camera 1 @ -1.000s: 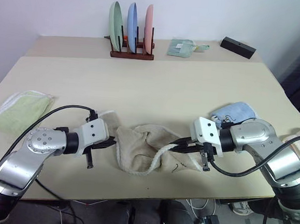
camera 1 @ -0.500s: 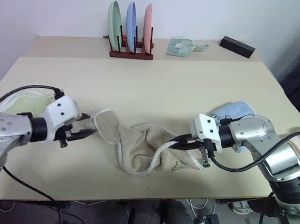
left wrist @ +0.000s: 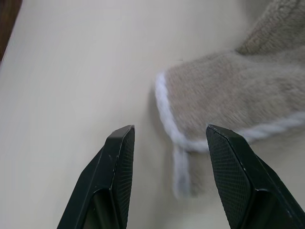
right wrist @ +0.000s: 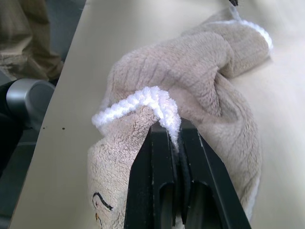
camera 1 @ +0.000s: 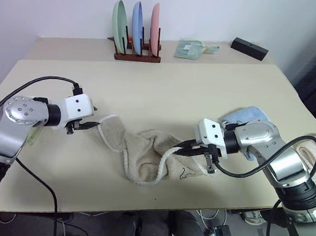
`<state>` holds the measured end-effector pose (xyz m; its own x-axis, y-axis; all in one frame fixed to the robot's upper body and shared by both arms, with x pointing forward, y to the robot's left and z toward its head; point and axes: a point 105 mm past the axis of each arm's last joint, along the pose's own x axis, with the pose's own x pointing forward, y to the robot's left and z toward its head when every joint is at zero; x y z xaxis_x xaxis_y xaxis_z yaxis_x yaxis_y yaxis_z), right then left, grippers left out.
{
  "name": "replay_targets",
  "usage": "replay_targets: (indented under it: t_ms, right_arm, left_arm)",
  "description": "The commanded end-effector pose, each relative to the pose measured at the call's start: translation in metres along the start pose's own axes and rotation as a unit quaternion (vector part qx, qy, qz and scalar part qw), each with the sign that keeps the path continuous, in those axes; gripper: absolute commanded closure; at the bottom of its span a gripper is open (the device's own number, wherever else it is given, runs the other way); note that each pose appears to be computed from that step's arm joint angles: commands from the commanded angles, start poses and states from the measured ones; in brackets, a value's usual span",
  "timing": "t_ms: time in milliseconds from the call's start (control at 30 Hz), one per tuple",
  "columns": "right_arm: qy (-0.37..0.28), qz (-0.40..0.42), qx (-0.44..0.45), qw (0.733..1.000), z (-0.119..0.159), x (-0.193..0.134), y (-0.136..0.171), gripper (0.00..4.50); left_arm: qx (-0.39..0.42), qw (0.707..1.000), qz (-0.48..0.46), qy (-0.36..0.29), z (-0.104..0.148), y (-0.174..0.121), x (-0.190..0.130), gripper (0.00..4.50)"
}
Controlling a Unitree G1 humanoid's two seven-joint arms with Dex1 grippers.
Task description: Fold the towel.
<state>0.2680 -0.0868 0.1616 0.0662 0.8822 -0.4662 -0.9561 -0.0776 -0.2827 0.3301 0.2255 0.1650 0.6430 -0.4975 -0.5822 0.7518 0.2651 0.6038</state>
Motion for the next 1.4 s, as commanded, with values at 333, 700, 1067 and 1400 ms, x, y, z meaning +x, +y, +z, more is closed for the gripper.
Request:
replay_targets:
  t_ms: [333,700,1067,1400]
  right_arm:
    - [-0.003,0.009,-0.026,1.000,0.005,-0.006,-0.001,4.50]
    - [-0.008,-0.003,-0.024,1.000,-0.001,-0.003,0.005,4.50]
    - [-0.015,-0.038,-0.010,0.999,-0.005,0.001,0.013,4.50]
    - [-0.018,-0.029,-0.010,0.999,-0.006,0.007,0.015,4.50]
  left_arm:
    - [0.048,0.996,-0.080,-0.001,0.004,-0.013,0.021,2.12]
    - [0.026,0.998,0.008,-0.065,-0.013,0.004,0.023,2.12]
    - [-0.017,0.992,0.049,-0.115,-0.030,0.004,0.008,4.48]
    - [-0.003,0.995,-0.014,-0.096,-0.037,-0.007,0.001,2.61]
